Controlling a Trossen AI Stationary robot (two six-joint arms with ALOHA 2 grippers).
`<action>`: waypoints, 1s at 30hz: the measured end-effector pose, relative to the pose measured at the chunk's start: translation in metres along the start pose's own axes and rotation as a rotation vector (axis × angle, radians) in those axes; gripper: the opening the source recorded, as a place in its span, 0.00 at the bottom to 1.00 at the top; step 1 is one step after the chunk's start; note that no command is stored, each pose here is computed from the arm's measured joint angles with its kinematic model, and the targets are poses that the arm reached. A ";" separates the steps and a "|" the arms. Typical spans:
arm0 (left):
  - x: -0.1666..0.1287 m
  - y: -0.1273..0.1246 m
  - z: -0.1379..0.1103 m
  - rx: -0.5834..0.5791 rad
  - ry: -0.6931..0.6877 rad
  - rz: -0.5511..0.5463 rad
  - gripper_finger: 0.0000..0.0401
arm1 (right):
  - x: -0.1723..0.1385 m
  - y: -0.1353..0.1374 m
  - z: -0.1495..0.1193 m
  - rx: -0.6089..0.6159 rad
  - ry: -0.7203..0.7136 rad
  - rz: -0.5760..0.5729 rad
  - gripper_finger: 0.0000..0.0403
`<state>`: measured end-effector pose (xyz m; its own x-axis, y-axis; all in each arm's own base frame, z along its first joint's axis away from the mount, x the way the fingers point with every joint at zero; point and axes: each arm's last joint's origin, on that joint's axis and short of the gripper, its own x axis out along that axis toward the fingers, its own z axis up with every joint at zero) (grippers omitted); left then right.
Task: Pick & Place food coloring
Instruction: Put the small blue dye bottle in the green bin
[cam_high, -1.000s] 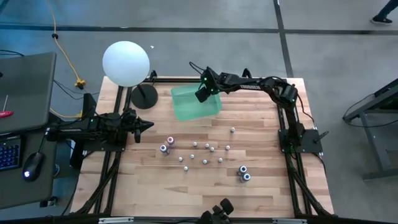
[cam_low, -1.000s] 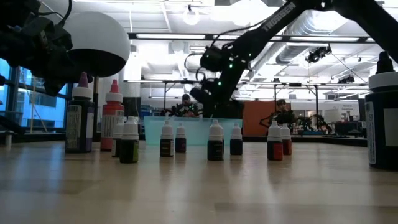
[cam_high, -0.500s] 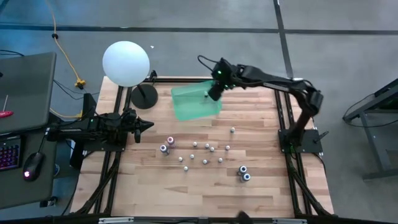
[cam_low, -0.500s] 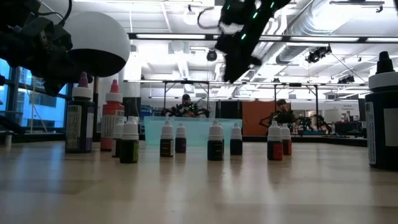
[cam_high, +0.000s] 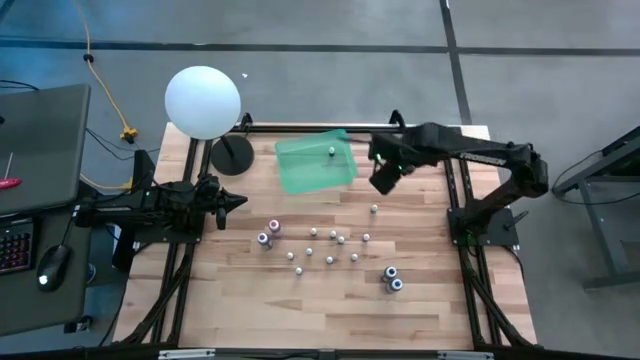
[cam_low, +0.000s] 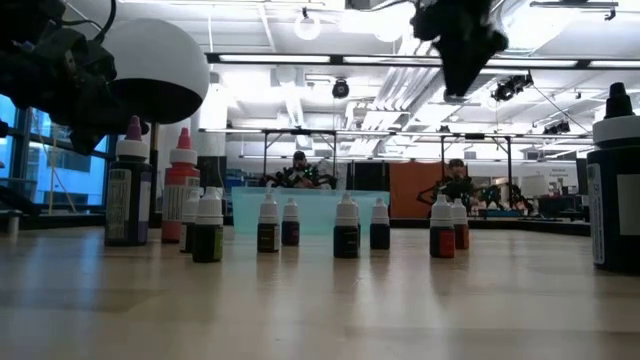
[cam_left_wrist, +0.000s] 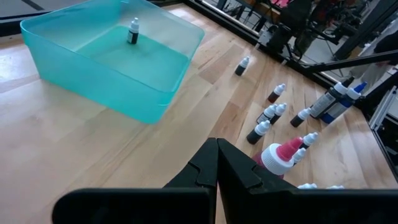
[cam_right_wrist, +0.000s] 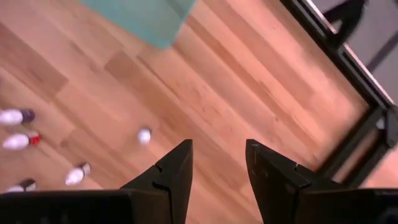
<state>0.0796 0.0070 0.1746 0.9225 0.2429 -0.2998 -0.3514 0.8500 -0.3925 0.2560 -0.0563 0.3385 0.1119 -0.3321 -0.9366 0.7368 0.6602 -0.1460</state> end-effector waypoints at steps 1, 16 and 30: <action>0.000 0.000 0.000 0.000 0.000 0.000 0.00 | -0.004 0.003 -0.006 -0.002 -0.007 -0.011 0.35; 0.000 0.000 0.000 0.001 0.005 -0.007 0.00 | 0.047 0.011 -0.133 0.241 -0.221 0.308 0.35; 0.000 -0.001 -0.001 0.009 0.018 -0.030 0.00 | 0.135 0.014 -0.165 -0.070 -0.439 0.393 0.35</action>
<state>0.0798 0.0060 0.1744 0.9297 0.2091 -0.3032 -0.3221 0.8608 -0.3941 0.1715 0.0197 0.1573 0.6440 -0.2920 -0.7071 0.5404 0.8279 0.1503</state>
